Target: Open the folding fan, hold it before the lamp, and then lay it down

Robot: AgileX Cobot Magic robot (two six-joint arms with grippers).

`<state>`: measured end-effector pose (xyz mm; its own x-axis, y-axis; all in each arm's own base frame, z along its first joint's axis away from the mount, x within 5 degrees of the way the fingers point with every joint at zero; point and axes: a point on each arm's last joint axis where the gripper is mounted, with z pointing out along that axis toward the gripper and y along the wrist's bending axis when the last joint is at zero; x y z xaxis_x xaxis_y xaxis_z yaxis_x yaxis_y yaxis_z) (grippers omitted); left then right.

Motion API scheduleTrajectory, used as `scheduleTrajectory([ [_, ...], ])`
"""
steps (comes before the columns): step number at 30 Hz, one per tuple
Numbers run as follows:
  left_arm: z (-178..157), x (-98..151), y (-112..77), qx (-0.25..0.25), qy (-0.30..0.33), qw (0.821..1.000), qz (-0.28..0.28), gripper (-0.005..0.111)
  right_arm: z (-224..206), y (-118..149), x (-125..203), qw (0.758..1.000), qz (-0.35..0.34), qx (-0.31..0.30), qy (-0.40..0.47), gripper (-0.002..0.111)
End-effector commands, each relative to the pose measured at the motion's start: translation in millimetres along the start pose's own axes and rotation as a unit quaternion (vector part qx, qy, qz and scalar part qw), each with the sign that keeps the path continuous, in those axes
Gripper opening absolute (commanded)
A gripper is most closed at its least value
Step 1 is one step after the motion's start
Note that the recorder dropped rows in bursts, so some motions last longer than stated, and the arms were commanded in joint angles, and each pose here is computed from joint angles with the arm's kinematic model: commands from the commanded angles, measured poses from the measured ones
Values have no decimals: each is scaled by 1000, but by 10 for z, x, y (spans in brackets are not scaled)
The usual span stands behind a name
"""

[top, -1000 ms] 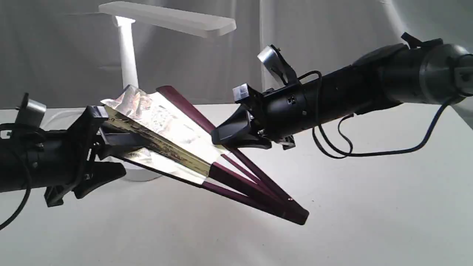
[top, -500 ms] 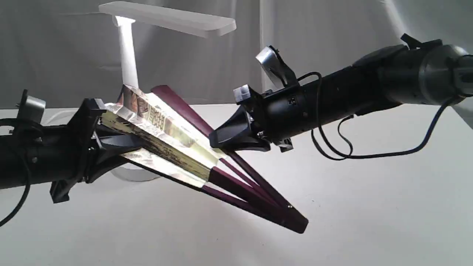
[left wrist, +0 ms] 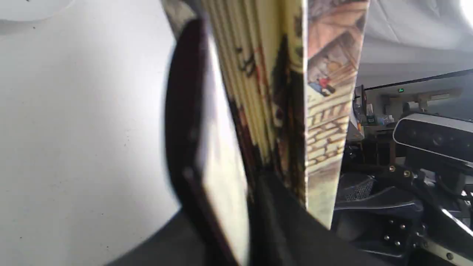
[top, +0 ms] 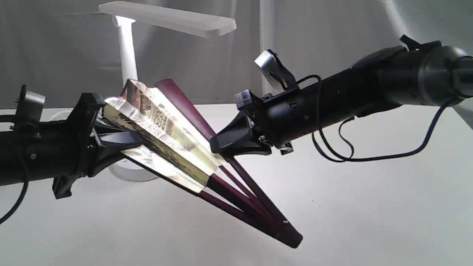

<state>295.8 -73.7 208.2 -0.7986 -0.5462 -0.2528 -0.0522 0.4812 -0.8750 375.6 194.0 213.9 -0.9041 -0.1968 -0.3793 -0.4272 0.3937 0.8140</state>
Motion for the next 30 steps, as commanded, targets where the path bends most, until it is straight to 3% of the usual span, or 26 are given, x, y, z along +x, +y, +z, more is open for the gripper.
scheduleTrajectory([
  [1,4,31,62,-34,10,999,23,3,-30,113,-57,999,8,-32,-27,0],
  [7,4,38,57,-32,13,999,8,30,-34,128,-89,998,18,-40,-45,0],
  [14,2,97,-22,12,46,999,5,56,-36,141,-104,997,24,-48,-53,0],
  [18,2,102,-20,13,48,998,39,53,-36,141,-104,997,24,-48,-53,0],
  [24,0,119,-14,11,58,997,53,32,-44,199,-108,995,37,-81,-53,0],
  [30,2,89,-34,20,40,998,43,29,-52,248,-100,992,41,-108,-47,0],
])
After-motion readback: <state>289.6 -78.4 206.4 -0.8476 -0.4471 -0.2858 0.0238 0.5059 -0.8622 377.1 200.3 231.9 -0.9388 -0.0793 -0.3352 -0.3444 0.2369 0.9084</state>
